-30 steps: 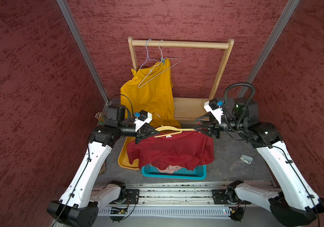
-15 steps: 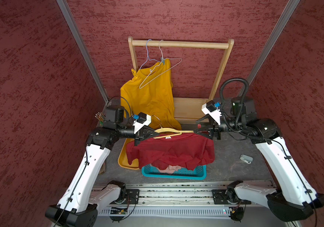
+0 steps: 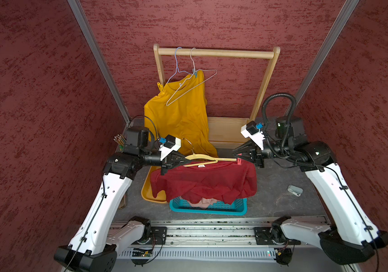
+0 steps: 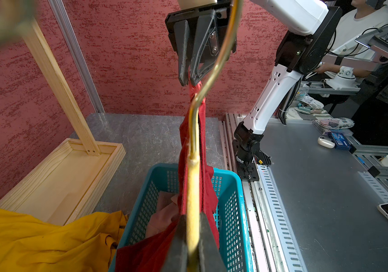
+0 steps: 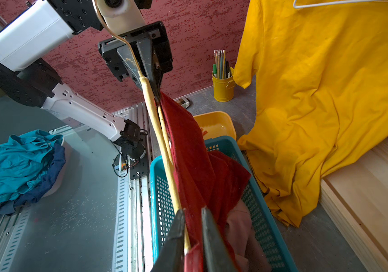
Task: Remove the clothespins securing t-shirts to the hanger
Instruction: Remove the clothespin from the hanger.
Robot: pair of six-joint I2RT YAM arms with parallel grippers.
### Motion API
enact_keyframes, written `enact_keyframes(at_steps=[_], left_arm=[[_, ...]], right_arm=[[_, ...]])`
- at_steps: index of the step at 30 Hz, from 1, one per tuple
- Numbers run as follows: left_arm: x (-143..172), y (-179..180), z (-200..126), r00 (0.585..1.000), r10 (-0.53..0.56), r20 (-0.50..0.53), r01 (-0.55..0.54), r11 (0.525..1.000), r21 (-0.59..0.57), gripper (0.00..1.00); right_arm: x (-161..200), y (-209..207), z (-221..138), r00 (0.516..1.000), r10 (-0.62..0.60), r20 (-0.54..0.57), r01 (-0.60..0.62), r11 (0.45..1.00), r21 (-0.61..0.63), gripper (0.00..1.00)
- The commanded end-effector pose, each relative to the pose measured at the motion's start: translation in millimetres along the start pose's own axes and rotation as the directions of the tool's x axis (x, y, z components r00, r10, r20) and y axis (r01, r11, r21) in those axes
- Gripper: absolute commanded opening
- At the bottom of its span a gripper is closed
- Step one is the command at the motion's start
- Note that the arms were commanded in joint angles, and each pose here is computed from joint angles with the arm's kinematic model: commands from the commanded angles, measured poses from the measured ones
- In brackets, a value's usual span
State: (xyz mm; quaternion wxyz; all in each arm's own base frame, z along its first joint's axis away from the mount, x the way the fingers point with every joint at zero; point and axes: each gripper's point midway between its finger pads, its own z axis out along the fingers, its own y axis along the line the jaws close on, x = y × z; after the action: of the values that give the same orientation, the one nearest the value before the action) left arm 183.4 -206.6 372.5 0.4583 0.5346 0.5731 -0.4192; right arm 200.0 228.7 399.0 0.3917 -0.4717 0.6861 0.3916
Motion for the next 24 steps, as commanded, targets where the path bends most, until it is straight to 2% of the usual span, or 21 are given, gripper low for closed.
enact_keyframes(at_steps=[1, 5, 11, 19, 24], left_arm=[[-4, -5, 0, 0.999, 0.036, 0.013, -0.036, 0.999, 0.012, 0.0], [3, -2, 9, 1.0, 0.021, -0.015, -0.02, 0.999, 0.027, 0.0], [20, -1, 34, 0.998, -0.016, -0.065, 0.022, 0.996, 0.091, 0.0], [36, 8, 55, 0.992, -0.094, -0.087, 0.107, 0.982, 0.155, 0.0], [63, 16, 89, 0.97, -0.195, -0.144, 0.222, 0.952, 0.211, 0.0]], right_arm=[[-2, 3, 1, 1.0, 0.005, 0.02, -0.005, 1.0, -0.014, 0.0], [-11, -10, -1, 0.999, 0.007, 0.047, -0.01, 0.998, 0.058, 0.0], [-39, -21, -18, 0.985, -0.071, 0.156, 0.037, 0.978, 0.207, 0.0], [-43, -25, -18, 0.976, -0.06, 0.211, 0.012, 0.975, 0.221, 0.0], [-38, -34, -12, 0.967, -0.012, 0.255, -0.047, 0.973, 0.224, 0.0]])
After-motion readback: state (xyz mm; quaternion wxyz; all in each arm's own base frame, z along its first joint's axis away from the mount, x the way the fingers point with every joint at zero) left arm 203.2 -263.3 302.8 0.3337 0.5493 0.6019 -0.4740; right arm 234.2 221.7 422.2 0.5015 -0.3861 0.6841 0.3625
